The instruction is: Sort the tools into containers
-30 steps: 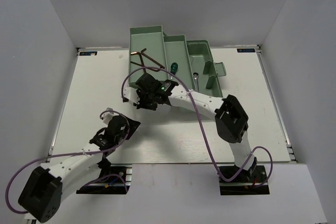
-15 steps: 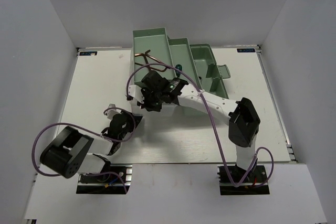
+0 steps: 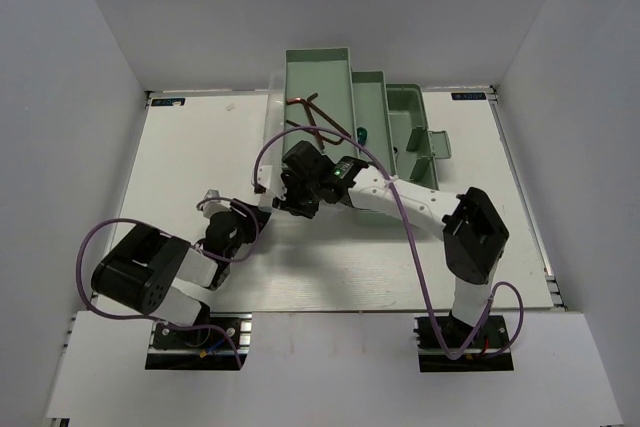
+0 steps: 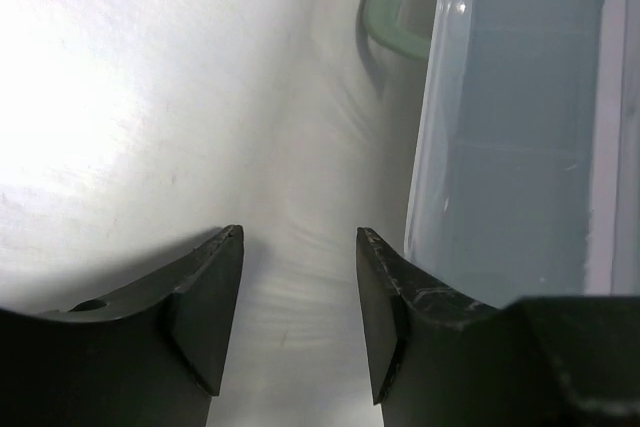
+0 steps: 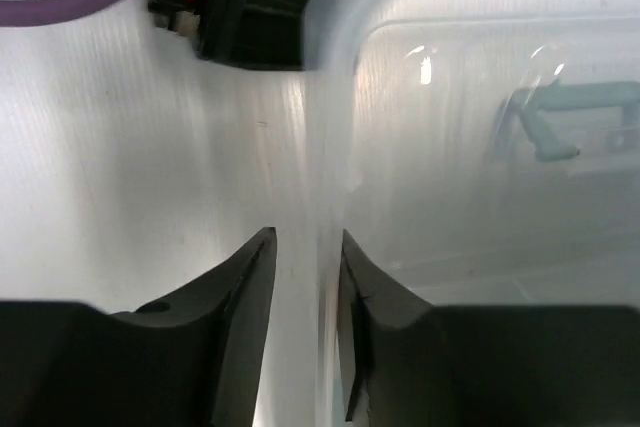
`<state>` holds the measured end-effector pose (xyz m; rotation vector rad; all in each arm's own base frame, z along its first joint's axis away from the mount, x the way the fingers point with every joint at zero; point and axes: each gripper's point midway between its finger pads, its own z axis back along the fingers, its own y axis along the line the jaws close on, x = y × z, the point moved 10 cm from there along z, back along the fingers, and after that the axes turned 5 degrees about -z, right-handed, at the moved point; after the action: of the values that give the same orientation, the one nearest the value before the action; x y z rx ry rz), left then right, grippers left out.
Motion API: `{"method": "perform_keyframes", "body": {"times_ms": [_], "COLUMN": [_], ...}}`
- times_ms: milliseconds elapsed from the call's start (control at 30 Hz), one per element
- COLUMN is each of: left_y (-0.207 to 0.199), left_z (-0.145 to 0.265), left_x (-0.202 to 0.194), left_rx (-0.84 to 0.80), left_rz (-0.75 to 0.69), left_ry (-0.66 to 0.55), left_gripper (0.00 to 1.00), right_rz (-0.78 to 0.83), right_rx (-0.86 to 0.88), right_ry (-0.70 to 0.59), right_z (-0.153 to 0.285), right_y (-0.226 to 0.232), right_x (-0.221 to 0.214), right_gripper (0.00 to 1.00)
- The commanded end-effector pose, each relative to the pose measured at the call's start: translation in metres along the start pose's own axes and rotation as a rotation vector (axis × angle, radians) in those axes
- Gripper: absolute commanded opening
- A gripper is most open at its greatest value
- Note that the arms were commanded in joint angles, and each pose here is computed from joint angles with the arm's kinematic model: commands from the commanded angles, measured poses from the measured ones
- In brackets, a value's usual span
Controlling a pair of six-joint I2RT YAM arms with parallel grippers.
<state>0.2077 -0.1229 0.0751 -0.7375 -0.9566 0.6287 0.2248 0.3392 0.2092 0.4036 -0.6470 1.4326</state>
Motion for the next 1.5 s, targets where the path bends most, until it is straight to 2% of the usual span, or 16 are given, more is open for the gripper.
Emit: {"method": "perform_keyframes", "body": {"times_ms": [0, 67, 167, 533, 567, 600, 700, 867, 967, 1033, 1100, 1133, 1167, 1267, 1367, 1467], "left_y": [-0.037, -0.040, -0.041, -0.045, -0.046, -0.047, -0.051, -0.050, -0.050, -0.049, -0.047, -0.047, -0.047, -0.050, -0.051, -0.054], "left_z": [-0.014, -0.017, -0.025, -0.029, -0.031, -0.030, -0.037, -0.039, -0.040, -0.040, -0.041, -0.041, -0.041, -0.042, -0.044, -0.048], "left_x": [0.019, 0.021, 0.019, 0.023, 0.023, 0.021, 0.024, 0.026, 0.026, 0.025, 0.024, 0.024, 0.024, 0.025, 0.025, 0.026], "left_rx": [-0.181, -0.209, -0.229, -0.482, -0.503, -0.522, -0.554, -0.538, -0.529, -0.511, -0.503, -0.503, -0.503, -0.511, -0.501, -0.504], "left_rz": [0.016, 0.017, 0.026, 0.070, 0.066, 0.070, 0.062, 0.062, 0.062, 0.064, 0.064, 0.064, 0.064, 0.064, 0.062, 0.060], "left_ry": [-0.078, -0.075, -0.058, -0.113, -0.111, -0.096, -0.092, -0.082, -0.077, -0.067, -0.062, -0.062, -0.062, -0.067, -0.049, -0.041], "left_gripper": [0.60, 0.60, 0.60, 0.61, 0.61, 0.61, 0.61, 0.61, 0.61, 0.61, 0.61, 0.61, 0.61, 0.61, 0.61, 0.61], "right_rz": [0.038, 0.041, 0.039, 0.008, 0.008, 0.025, 0.051, 0.066, 0.090, 0.135, 0.147, 0.144, 0.170, 0.230, 0.282, 0.208], "right_rx": [-0.027, -0.019, -0.023, 0.008, 0.014, 0.005, -0.021, -0.084, -0.128, -0.099, -0.042, 0.003, 0.043, 0.166, 0.282, 0.147], "right_ry": [-0.147, -0.139, -0.124, -0.248, -0.233, -0.206, -0.174, -0.144, -0.121, -0.187, -0.216, -0.234, -0.245, -0.249, -0.270, -0.306], "right_z": [0.032, 0.029, 0.025, 0.063, 0.066, 0.065, 0.067, 0.089, 0.107, 0.124, 0.126, 0.124, 0.119, 0.107, 0.108, 0.119], "right_y": [0.002, 0.003, 0.001, 0.006, 0.007, 0.007, 0.005, 0.005, 0.003, 0.007, 0.012, 0.014, 0.016, 0.022, 0.032, 0.026], "right_x": [0.031, 0.030, 0.029, 0.057, 0.056, 0.053, 0.051, 0.050, 0.056, 0.059, 0.058, 0.060, 0.061, 0.060, 0.063, 0.078], "right_gripper": [0.37, 0.17, 0.02, 0.00, 0.04, 0.24, 0.59, 0.69, 0.48, 0.17, 0.07, 0.11, 0.29, 0.56, 0.63, 0.60]}}
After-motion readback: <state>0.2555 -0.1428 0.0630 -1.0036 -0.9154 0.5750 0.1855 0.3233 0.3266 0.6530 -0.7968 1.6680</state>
